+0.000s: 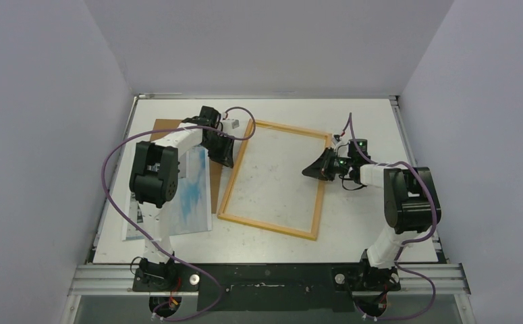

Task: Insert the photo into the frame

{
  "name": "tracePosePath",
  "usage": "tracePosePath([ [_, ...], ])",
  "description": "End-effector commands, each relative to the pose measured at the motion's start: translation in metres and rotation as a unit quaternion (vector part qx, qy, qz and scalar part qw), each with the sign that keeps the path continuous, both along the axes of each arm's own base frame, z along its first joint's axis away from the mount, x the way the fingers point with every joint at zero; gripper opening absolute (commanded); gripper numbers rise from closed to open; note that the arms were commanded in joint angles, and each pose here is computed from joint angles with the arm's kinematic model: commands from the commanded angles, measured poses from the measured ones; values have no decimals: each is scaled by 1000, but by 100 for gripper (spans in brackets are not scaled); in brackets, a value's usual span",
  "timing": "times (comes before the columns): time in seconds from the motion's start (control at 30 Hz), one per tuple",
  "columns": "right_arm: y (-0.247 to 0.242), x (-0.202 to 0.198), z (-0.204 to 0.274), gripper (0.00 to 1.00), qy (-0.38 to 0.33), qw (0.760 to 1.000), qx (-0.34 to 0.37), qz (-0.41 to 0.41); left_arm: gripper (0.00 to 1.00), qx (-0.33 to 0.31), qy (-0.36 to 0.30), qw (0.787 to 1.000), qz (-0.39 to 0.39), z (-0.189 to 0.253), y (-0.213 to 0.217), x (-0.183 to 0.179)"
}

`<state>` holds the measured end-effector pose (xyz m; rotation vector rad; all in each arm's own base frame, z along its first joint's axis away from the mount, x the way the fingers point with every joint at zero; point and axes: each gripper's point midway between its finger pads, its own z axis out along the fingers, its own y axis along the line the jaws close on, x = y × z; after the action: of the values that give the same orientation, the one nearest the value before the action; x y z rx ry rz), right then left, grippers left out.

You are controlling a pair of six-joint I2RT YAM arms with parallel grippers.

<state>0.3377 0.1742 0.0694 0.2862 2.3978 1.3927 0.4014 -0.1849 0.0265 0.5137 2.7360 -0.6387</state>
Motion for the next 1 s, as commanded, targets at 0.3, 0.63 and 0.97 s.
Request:
tracePosePath([
  [0.3, -1, 21, 10, 5, -51, 999, -8, -1, 24, -29, -27, 999, -22, 27, -20, 7],
  [0.63, -2, 24, 6, 10, -55, 997, -57, 2, 24, -30, -27, 999, -24, 27, -22, 7],
  [0.97, -7, 17, -3, 45, -41, 986, -159, -9, 24, -32, -28, 999, -24, 28, -22, 6],
])
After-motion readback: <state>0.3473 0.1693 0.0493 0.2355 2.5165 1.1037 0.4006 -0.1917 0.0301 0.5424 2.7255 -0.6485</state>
